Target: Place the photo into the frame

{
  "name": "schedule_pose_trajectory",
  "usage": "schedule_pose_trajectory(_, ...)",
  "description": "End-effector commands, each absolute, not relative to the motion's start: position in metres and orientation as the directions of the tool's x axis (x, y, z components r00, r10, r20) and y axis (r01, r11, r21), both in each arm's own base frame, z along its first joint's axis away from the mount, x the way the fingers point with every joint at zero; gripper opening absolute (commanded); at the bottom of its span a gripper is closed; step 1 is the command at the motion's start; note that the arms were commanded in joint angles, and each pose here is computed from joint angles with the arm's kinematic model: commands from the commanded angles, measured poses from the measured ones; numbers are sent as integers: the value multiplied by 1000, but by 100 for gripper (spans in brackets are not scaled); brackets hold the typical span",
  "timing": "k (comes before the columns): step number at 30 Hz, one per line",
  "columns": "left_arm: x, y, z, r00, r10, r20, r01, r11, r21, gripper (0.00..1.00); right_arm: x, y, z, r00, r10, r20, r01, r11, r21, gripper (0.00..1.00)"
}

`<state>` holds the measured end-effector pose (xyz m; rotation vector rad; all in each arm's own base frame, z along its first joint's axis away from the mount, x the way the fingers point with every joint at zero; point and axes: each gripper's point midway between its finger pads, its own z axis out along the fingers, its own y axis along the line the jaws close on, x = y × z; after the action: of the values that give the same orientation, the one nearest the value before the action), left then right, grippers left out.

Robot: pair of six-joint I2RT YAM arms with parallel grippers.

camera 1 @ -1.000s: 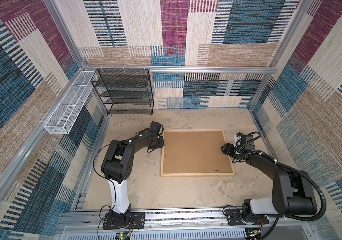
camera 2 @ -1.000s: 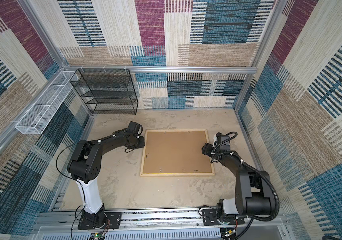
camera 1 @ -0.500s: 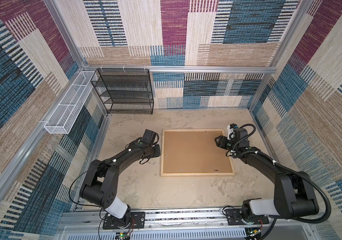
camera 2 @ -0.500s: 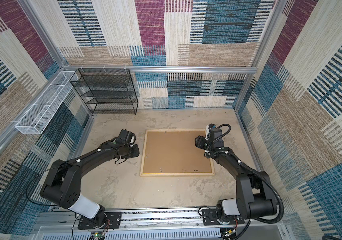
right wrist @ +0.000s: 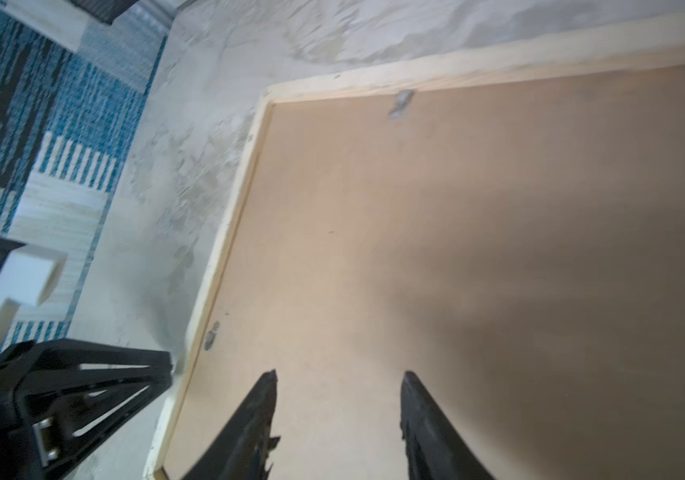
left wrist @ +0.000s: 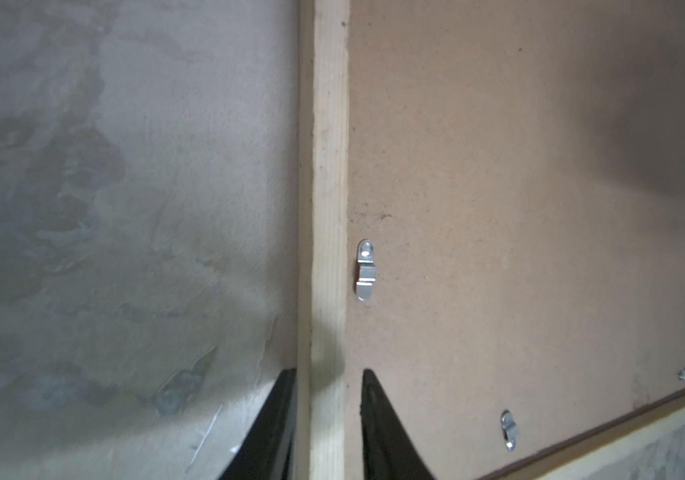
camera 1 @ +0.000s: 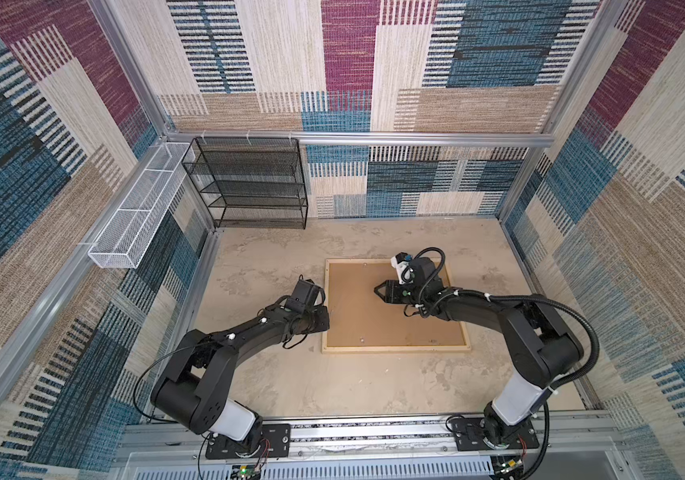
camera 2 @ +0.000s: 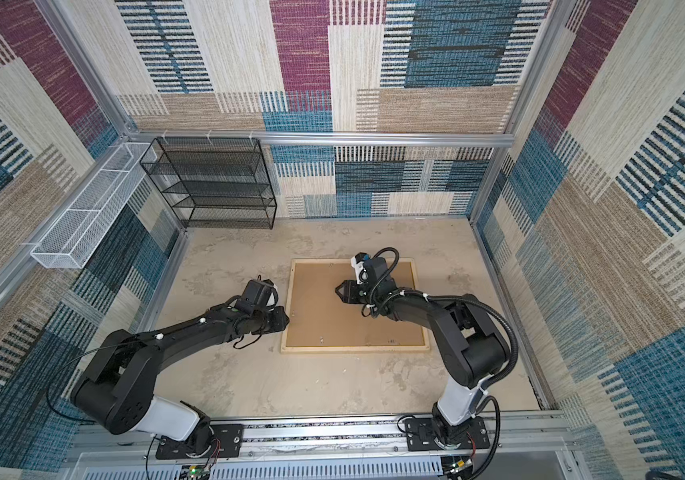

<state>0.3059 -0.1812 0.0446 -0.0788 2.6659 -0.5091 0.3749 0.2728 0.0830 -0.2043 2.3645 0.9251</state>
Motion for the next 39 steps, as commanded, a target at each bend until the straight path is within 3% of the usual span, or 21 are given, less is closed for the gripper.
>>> schedule_pose_trajectory(1,310,-185,44,-910,-130,-394,25,931,-364,29,370,305,85,-823,47,-566,-388,683,619,46)
schedule_pose_trajectory(18,306,-175,45,-926,-75,-369,29,962,-270,20,324,389,58,-855,-148,-496,-483,573,662,24)
schedule_pose_trajectory(23,305,-174,44,-928,-77,-365,26,963,-269,19,321,394,49,-862,-162,-480,-477,578,662,16)
schedule_pose_trajectory(39,301,-174,33,-944,-66,-324,17,968,-249,14,330,388,20,-886,-157,-436,-423,660,621,3)
